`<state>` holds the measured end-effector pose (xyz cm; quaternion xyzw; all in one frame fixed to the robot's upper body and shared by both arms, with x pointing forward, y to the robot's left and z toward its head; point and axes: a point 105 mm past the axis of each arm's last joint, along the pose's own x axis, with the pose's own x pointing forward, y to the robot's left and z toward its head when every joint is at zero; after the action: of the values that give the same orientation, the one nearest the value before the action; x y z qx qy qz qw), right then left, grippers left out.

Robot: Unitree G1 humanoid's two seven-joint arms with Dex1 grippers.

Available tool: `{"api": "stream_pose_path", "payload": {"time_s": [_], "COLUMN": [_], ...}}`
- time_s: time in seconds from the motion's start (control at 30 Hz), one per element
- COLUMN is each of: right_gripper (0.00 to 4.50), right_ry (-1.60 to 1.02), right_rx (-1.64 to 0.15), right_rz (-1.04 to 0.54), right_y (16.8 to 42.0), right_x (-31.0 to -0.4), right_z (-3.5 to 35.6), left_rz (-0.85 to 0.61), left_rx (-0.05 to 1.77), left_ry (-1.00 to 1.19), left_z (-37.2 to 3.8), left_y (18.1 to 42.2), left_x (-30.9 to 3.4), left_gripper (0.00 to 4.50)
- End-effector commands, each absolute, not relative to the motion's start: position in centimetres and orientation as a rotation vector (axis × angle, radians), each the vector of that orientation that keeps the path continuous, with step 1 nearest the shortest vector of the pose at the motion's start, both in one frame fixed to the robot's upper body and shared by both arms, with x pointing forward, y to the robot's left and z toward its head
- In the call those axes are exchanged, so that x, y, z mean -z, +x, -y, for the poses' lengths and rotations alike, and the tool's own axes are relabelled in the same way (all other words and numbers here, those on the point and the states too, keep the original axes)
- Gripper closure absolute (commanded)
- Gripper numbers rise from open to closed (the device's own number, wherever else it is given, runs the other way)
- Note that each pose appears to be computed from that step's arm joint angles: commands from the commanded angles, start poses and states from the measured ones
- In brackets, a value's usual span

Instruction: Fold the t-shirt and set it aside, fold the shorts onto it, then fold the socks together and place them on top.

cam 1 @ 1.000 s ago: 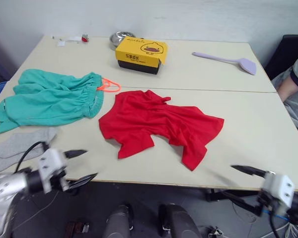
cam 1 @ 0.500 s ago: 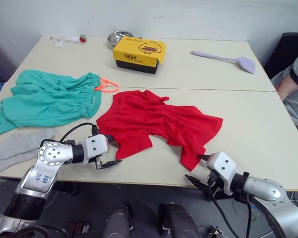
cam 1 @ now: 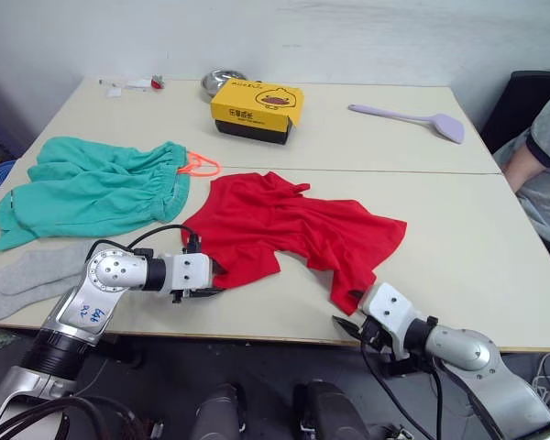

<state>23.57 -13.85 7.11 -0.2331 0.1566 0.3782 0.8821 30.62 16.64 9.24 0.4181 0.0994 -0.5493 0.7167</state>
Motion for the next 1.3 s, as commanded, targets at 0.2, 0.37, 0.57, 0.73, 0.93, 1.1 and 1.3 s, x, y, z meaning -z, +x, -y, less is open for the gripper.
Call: {"api": "stream_pose_path", "payload": {"time_s": [0.2, 0.37, 0.57, 0.73, 0.93, 1.1, 1.3], "right_gripper": [4.47, 4.47, 4.47, 4.47, 4.47, 4.47, 4.47], "right_ry": [-0.479, -0.513, -0.608, -0.622, -0.529, -0.529, -0.552], "right_rx": [-0.745, -0.852, -0.869, -0.987, -1.281, -1.348, -1.344], "right_rz": [-0.368, -0.379, -0.426, -0.459, -0.548, -0.62, -0.702], "right_y": [24.0, 23.0, 22.9, 22.0, 18.3, 17.3, 17.2], "right_x": [-7.2, -8.0, -8.1, -8.4, -8.4, -8.5, -8.4], "right_z": [15.6, 16.9, 20.4, 21.8, 21.7, 22.4, 23.5], "left_rz": [-0.509, -0.503, -0.447, -0.48, -0.599, -0.687, -0.76], "left_rx": [1.166, 1.222, 1.205, 1.221, 1.27, 1.296, 1.358], "left_ry": [0.836, 0.61, 0.555, 0.473, 0.331, 0.282, 0.192], "left_z": [-19.8, -19.9, -22.2, -23.6, -23.2, -23.3, -22.7], "left_y": [30.1, 27.6, 25.0, 21.3, 17.5, 16.7, 15.8], "left_x": [-5.2, -6.9, -8.5, -9.1, -9.0, -9.3, -10.4], "left_gripper": [4.5, 4.5, 4.5, 4.5, 4.5, 4.5, 4.5]}}
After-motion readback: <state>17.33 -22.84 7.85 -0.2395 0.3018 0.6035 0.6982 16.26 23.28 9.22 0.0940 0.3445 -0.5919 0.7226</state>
